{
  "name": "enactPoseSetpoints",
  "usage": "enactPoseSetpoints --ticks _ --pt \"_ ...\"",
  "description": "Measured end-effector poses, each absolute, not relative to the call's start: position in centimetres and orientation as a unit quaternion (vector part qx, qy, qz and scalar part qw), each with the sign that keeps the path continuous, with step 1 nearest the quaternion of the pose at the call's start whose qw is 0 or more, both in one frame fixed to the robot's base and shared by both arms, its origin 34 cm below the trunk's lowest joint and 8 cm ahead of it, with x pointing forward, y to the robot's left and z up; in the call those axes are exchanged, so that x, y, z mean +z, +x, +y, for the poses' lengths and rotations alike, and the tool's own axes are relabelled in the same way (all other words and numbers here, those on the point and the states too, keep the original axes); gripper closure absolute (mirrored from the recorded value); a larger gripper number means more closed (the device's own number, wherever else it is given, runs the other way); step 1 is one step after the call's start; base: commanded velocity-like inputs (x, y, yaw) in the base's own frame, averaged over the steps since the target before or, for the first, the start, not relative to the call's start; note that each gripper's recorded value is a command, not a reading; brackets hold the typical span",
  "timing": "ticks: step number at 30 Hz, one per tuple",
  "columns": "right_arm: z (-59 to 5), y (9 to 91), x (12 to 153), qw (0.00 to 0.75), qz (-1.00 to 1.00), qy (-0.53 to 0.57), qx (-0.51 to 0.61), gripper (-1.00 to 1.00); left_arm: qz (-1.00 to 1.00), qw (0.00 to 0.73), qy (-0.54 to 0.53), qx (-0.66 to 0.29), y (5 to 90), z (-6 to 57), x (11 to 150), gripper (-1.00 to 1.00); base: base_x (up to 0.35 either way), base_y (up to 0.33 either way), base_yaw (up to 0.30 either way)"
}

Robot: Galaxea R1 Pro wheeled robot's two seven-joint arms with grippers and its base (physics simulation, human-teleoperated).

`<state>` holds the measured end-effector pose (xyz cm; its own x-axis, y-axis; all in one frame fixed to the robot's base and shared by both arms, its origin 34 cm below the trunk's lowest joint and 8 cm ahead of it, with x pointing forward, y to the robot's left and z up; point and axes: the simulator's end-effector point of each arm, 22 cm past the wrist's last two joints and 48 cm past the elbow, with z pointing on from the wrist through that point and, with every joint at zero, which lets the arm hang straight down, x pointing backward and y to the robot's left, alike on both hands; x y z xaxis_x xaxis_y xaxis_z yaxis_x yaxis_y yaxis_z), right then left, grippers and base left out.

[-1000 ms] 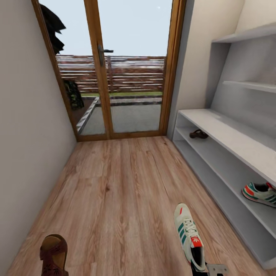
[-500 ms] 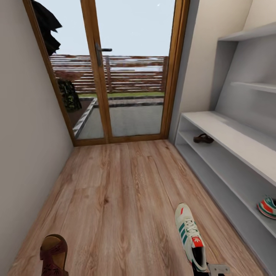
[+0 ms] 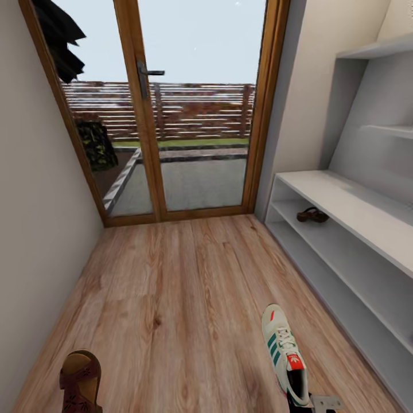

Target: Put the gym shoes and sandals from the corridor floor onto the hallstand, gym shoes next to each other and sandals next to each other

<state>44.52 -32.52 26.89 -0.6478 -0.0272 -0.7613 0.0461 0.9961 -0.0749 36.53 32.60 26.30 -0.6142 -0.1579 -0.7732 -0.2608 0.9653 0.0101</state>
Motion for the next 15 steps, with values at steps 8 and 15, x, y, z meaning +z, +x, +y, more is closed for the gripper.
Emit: enactPoseSetpoints --ticks 8,15 --pt "-32.46 44.54 26.89 0.42 0.907 0.006 -0.043 1.0 0.896 0.423 -0.117 0.061 36.53 32.61 26.3 1.0 0.306 0.17 -0.252" --pt "-32.46 44.54 26.89 0.42 0.907 0.006 -0.043 1.0 0.896 0.423 -0.117 0.061 36.53 32.6 26.29 1.0 0.284 0.211 -0.263"
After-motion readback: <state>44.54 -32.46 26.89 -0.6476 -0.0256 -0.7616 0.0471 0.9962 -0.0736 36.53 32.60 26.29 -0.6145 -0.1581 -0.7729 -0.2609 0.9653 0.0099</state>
